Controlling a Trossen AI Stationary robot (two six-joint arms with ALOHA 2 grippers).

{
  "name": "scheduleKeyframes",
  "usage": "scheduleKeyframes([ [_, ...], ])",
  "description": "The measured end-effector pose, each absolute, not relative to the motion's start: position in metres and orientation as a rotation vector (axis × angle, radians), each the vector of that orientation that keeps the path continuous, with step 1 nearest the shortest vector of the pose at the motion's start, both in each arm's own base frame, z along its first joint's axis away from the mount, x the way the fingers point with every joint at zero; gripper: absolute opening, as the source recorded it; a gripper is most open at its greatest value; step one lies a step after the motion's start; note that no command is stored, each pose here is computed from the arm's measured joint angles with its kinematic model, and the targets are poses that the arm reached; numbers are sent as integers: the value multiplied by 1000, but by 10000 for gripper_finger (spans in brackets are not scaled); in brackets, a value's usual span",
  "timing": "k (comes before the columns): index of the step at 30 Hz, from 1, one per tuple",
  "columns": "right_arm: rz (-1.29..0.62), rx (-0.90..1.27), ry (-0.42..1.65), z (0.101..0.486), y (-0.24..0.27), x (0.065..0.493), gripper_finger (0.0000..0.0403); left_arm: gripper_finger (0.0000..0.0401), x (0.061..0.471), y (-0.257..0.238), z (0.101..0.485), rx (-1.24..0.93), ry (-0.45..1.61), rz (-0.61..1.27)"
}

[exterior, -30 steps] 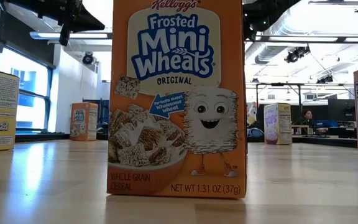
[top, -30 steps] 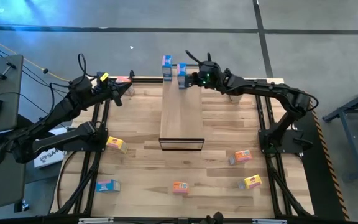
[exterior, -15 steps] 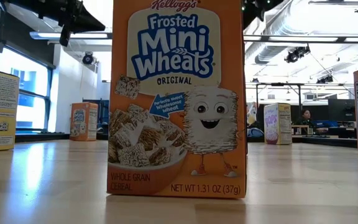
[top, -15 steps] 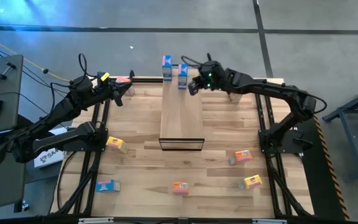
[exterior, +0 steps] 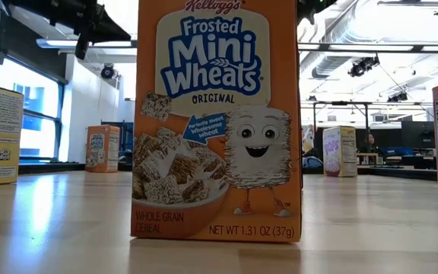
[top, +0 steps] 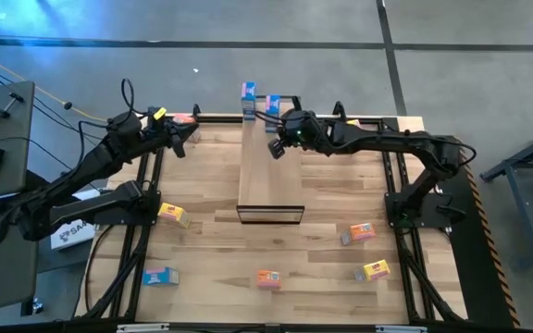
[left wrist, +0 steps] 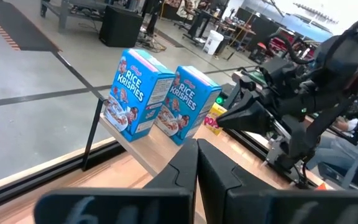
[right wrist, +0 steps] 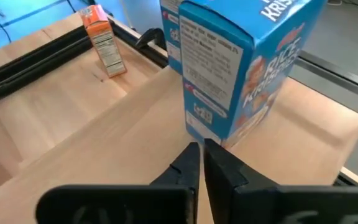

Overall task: Stack cereal on shelf
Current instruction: Put the right blue cereal box on the shelf aligned with the blue cereal box

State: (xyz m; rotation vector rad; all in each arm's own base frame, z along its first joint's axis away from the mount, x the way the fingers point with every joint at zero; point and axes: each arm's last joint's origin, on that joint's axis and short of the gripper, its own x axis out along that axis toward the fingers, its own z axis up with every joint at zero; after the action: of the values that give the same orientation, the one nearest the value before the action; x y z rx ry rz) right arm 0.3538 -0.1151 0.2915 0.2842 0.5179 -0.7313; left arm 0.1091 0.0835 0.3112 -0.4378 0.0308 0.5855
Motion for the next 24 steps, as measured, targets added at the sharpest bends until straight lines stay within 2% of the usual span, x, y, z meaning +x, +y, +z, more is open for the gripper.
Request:
scheduleKeyframes([
  [17, -733, 261, 395, 279, -161, 366, 13, 0, 112, 86, 309, -444, 44, 587],
  [21, -633, 296, 377, 290, -156, 362, 13, 0, 112, 86, 309, -445, 44, 587],
  [24, -634, 317, 348, 306, -151, 352, 13, 0, 112, 86, 309, -445, 44, 588],
])
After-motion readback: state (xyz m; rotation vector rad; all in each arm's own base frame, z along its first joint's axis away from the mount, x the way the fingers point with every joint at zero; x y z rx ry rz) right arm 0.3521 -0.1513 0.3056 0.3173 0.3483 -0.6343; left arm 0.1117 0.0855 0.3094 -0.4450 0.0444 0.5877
